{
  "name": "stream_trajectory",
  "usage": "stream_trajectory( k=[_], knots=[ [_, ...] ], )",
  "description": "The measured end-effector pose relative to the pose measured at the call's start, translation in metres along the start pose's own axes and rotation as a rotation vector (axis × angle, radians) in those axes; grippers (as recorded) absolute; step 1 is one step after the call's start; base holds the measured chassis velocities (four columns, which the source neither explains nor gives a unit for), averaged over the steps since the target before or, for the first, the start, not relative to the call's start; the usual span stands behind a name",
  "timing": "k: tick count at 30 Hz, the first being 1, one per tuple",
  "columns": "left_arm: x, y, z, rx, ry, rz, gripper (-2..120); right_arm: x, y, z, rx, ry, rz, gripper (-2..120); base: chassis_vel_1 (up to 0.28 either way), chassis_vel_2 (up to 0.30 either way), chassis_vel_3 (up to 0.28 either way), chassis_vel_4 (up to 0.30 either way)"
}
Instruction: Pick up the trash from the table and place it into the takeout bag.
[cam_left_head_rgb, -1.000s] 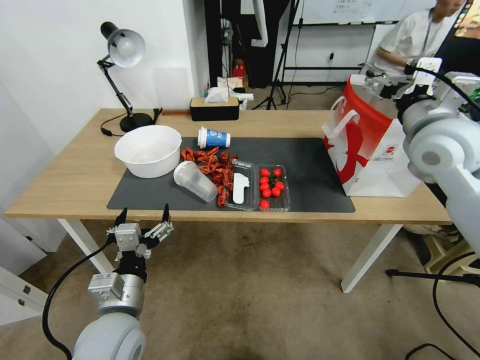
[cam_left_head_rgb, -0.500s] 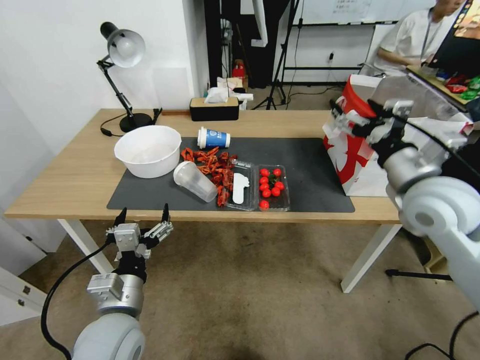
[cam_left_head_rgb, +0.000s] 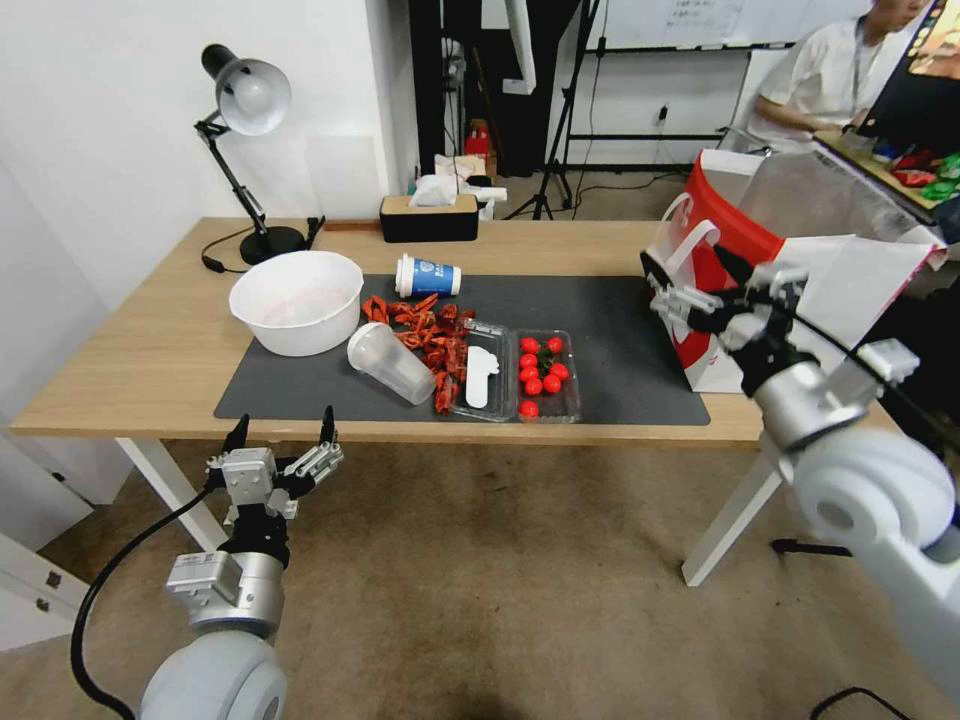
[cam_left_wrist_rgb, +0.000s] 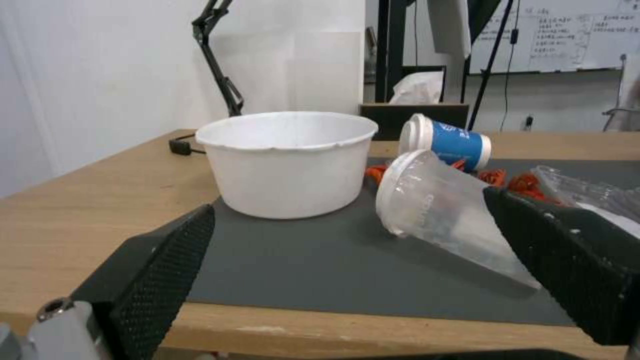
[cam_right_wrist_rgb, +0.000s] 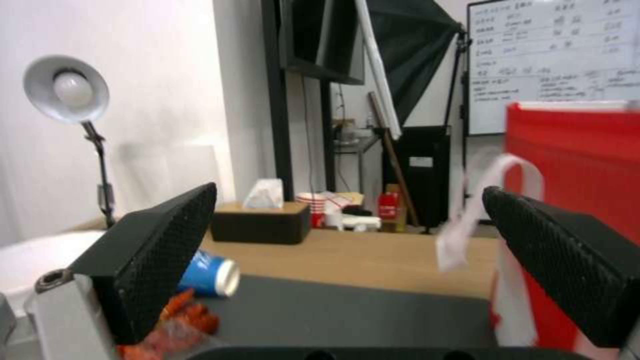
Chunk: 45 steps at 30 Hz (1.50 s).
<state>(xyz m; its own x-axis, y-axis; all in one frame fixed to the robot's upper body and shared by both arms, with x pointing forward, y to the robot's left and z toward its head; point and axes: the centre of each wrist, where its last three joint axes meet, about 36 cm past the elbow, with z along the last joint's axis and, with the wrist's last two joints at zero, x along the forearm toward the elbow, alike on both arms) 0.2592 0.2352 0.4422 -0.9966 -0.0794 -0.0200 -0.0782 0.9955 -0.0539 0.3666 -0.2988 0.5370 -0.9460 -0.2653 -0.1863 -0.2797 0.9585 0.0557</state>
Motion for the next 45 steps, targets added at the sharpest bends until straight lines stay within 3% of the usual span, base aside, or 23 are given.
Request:
stream_trajectory(
  k=[11, 18, 35, 45],
  knots=[
    [0.001, -0.001, 0.003, 0.0, 0.003, 0.01, 100, 0.09, 0.026, 0.066, -0.026, 0.01, 0.083, 100, 0.0, 0.0, 0.0, 0.0],
    [0.001, -0.002, 0.01, 0.001, 0.014, 0.011, 100, 0.122, 0.046, 0.096, -0.038, 0.031, 0.139, 100, 0.0, 0.0, 0.0, 0.0],
    [-0.003, -0.003, 0.015, 0.014, 0.026, 0.015, 100, 0.132, 0.05, 0.12, -0.045, 0.088, 0.193, 100, 0.0, 0.0, 0.0, 0.0],
    [-0.019, -0.005, 0.011, 0.08, 0.056, -0.011, 100, 0.131, 0.047, 0.124, -0.044, 0.094, 0.208, 100, 0.0, 0.0, 0.0, 0.0]
  ],
)
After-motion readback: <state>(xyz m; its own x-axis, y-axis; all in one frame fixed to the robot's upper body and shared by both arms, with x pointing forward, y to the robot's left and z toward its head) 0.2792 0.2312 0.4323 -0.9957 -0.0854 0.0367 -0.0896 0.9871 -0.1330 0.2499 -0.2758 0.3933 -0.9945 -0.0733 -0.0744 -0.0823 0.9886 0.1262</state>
